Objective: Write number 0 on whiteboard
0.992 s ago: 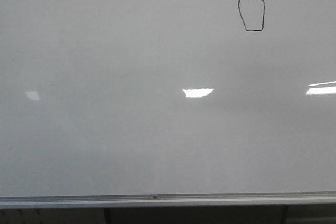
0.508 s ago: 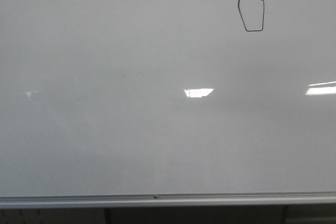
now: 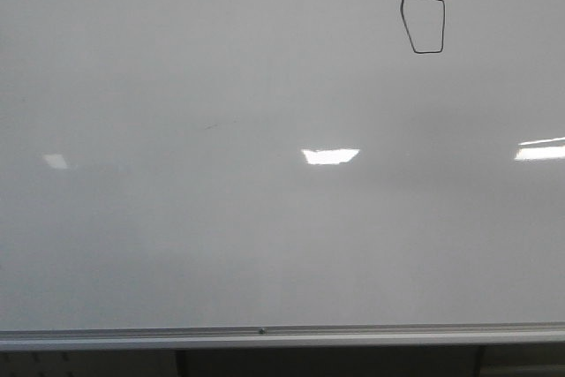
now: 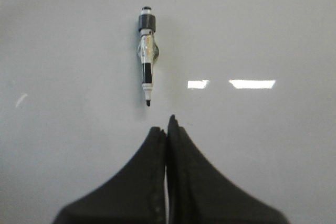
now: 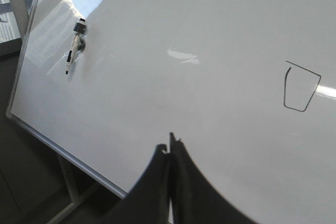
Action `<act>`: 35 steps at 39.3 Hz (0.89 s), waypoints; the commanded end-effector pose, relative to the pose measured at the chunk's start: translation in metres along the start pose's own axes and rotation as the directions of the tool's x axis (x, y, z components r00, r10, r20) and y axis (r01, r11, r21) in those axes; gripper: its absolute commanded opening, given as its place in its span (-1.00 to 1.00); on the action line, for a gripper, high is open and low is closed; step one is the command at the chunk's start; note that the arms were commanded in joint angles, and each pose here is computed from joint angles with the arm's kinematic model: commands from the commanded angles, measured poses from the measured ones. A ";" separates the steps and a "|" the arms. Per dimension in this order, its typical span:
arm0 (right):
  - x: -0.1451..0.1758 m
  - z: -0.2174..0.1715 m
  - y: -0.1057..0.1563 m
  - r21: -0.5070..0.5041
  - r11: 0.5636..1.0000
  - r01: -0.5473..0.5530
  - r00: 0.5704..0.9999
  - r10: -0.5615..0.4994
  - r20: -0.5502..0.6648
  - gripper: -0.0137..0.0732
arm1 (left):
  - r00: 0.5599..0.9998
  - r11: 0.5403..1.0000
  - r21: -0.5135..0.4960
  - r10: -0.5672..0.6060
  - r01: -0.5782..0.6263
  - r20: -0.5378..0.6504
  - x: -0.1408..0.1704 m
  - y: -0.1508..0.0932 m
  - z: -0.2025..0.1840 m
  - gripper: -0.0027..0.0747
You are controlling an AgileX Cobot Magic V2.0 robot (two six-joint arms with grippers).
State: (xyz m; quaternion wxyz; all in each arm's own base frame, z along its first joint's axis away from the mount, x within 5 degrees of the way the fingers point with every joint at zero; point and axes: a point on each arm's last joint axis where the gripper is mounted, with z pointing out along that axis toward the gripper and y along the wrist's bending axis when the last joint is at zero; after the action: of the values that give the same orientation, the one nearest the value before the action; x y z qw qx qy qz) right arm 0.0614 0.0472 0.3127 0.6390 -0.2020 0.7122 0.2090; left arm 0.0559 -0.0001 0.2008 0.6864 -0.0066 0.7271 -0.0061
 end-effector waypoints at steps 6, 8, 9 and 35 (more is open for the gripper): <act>-0.011 -0.001 -0.002 0.029 1.000 -0.010 0.998 0.008 0.057 -0.84 | 0.991 1.000 -0.004 -0.018 0.019 0.132 -0.004 0.001 -0.001 -0.98; -0.011 -0.001 -0.002 0.029 1.000 -0.010 0.998 0.008 0.057 -0.84 | 0.991 1.000 -0.004 -0.019 0.019 0.134 -0.004 0.001 -0.001 -0.98; -0.011 -0.001 -0.002 0.029 1.000 -0.010 0.998 0.008 0.057 -0.84 | 0.991 1.000 -0.004 -0.019 0.019 0.134 -0.004 0.001 -0.001 -0.98; -0.011 -0.001 -0.002 0.029 1.000 -0.010 0.998 0.008 0.057 -0.84 | 0.991 1.000 -0.004 -0.019 0.019 0.133 -0.004 0.001 -0.001 -0.98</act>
State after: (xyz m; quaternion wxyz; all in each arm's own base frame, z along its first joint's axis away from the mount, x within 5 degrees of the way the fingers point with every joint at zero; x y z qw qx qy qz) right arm 0.0614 0.0472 0.3127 0.6390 -0.2020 0.7122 0.2090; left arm 0.0564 0.0002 0.2034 0.7053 -0.0082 0.7088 -0.0045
